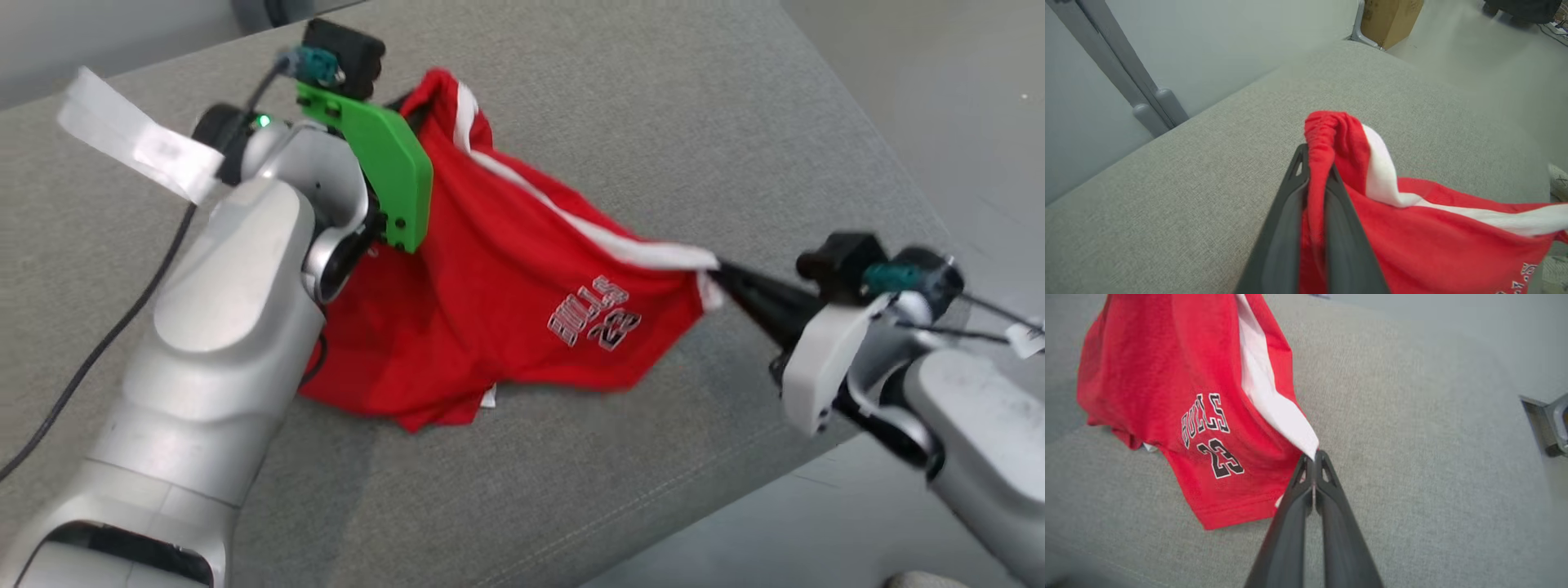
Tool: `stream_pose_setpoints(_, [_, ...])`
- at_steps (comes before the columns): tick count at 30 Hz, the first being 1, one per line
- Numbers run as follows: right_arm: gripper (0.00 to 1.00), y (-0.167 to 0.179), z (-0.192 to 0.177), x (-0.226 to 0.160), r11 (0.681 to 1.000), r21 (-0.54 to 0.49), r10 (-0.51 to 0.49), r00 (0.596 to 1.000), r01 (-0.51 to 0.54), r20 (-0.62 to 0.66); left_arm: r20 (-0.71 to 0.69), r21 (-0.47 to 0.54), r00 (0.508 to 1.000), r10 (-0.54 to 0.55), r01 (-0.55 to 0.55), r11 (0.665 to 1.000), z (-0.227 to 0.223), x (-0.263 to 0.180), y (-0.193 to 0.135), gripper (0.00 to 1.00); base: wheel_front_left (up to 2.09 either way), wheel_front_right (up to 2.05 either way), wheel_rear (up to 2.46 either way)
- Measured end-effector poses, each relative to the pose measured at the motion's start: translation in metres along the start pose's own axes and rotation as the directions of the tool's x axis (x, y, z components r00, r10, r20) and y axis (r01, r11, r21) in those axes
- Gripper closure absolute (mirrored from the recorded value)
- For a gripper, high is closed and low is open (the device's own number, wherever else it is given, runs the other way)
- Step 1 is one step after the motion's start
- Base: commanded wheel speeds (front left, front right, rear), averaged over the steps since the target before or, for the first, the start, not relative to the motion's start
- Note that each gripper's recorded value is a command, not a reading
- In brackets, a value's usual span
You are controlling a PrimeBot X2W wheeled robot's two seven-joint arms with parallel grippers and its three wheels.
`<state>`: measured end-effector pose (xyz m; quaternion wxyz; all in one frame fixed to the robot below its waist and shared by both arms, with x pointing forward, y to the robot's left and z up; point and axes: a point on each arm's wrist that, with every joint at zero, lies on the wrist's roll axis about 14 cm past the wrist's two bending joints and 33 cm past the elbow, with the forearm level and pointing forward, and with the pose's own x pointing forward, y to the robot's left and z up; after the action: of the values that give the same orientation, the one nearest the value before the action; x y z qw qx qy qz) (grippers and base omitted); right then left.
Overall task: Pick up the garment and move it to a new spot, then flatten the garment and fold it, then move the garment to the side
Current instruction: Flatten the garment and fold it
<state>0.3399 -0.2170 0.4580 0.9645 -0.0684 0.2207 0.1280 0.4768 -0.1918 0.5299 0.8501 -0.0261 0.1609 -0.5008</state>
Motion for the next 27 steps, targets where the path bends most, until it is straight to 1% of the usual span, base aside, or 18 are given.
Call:
stream_pose_setpoints(3, [1.00, -0.021, 0.068, 0.001, 0.995, -0.097, -0.011, 0.984, 0.029, 0.179, 0.127, -0.005, 0.991, 0.035, -0.035, 0.999, 0.044, -0.015, 0.011, 1.00, 0.00, 0.00, 0.00])
stream_pose_setpoints(5, [1.00, -0.029, 0.111, -0.004, 0.986, -0.156, -0.005, 0.958, 0.051, 0.286, 0.211, -0.017, 0.976, 0.061, -0.059, 0.998, 0.073, -0.029, 0.019, 1.00, 0.00, 0.00, 0.00])
stream_pose_setpoints(8, [1.00, -0.037, 0.161, -0.012, 0.961, -0.260, 0.015, 0.920, 0.095, 0.391, 0.342, -0.035, 0.934, 0.100, -0.093, 0.995, 0.119, -0.056, 0.031, 1.00, 0.00, 0.00, 0.00])
stream_pose_setpoints(11, [1.00, -0.034, 0.198, -0.020, 0.939, -0.324, 0.054, 0.882, 0.114, 0.467, 0.454, -0.063, 0.881, 0.134, -0.118, 0.991, 0.156, -0.087, 0.042, 1.00, 0.00, 0.00, 0.00])
stream_pose_setpoints(14, [1.00, -0.022, 0.218, -0.024, 0.937, -0.338, 0.102, 0.854, 0.090, 0.510, 0.530, -0.097, 0.830, 0.172, -0.142, 0.985, 0.177, -0.118, 0.052, 1.00, 0.00, 0.00, 0.00])
stream_pose_setpoints(17, [1.00, -0.011, 0.234, -0.029, 0.941, -0.334, 0.145, 0.829, 0.053, 0.541, 0.556, -0.131, 0.806, 0.204, -0.157, 0.979, 0.182, -0.143, 0.059, 1.00, 0.00, 0.00, 0.00])
stream_pose_setpoints(19, [1.00, -0.009, 0.245, -0.036, 0.944, -0.327, 0.164, 0.812, 0.035, 0.561, 0.545, -0.159, 0.808, 0.225, -0.164, 0.974, 0.172, -0.155, 0.062, 1.00, 0.00, 0.00, 0.00])
stream_pose_setpoints(21, [1.00, -0.010, 0.252, -0.041, 0.946, -0.323, 0.170, 0.804, 0.029, 0.570, 0.524, -0.190, 0.815, 0.247, -0.171, 0.967, 0.160, -0.165, 0.064, 1.00, 0.00, 0.00, 0.00])
stream_pose_setpoints(24, [1.00, -0.010, 0.255, -0.045, 0.952, -0.305, 0.183, 0.805, -0.003, 0.564, 0.501, -0.216, 0.823, 0.268, -0.182, 0.959, 0.148, -0.181, 0.064, 1.00, 0.00, 0.00, 0.00])
stream_pose_setpoints(27, [1.00, -0.007, 0.258, -0.045, 0.955, -0.292, 0.202, 0.810, -0.040, 0.550, 0.491, -0.220, 0.830, 0.263, -0.174, 0.960, 0.149, -0.197, 0.058, 1.00, 0.00, 0.00, 0.00])
